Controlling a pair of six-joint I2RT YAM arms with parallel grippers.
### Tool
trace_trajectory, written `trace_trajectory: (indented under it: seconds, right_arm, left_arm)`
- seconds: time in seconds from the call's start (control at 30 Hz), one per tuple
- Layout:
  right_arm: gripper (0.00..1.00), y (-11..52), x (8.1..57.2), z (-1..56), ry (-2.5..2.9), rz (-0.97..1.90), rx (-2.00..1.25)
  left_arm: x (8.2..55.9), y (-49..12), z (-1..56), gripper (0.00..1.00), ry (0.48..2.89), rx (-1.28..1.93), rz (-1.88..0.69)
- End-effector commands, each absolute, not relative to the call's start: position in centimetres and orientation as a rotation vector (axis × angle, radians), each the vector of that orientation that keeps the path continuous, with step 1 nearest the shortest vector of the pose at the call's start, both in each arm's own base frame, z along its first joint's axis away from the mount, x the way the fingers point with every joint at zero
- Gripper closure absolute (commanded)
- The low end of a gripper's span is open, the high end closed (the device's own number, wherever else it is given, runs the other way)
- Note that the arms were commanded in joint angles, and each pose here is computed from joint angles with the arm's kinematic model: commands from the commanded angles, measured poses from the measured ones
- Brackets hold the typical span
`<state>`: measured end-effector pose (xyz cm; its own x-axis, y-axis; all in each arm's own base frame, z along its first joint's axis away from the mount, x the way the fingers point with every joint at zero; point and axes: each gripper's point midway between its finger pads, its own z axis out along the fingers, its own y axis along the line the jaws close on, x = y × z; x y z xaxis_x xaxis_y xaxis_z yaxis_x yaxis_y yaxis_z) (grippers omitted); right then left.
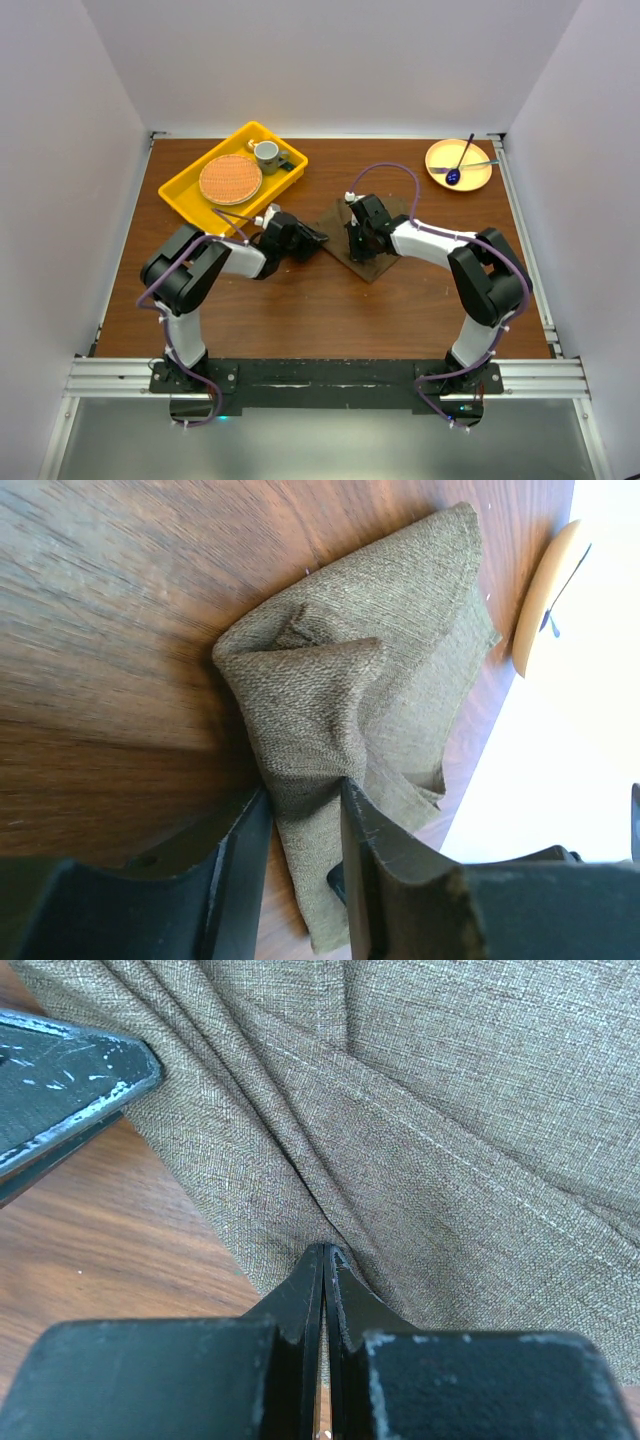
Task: Fold the napkin, place the utensils inside, and roll it up
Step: Roll the napkin with the utensil
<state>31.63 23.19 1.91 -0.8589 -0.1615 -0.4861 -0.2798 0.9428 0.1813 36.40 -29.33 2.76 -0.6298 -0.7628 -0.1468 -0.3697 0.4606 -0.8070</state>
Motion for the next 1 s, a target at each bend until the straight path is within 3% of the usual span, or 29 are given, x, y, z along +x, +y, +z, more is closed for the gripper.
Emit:
trace_trajectory:
  seconds: [0.0,0.17,0.43,0.63,0.97]
  right_arm:
    - [1.0,20.3,26.2,-3.8,2.862,0.2,-0.4]
    - [1.0,20.3,26.3,-3.8,2.863,0.197,-0.402]
    - [1.0,20.6,26.4,-3.1,2.846,0.185,-0.467]
    - [0.99,20.4,27.5,0.4,2.754,0.104,-0.53]
    - [0.7,24.6,27.9,6.7,2.5,0.333,-0.601]
  left_arm:
    - [35.1,-27.1,-1.7,0.65,2.281,-1.001,-0.852]
    - [35.0,-27.0,-2.0,0.87,2.291,-0.994,-0.82]
    - [34.9,-27.5,-1.3,1.0,2.385,-0.898,-0.757]
    - [33.5,-27.1,-1.1,1.0,2.512,-0.865,-0.653]
    - [31.1,-25.8,-0.3,1.0,2.609,-0.865,-0.456]
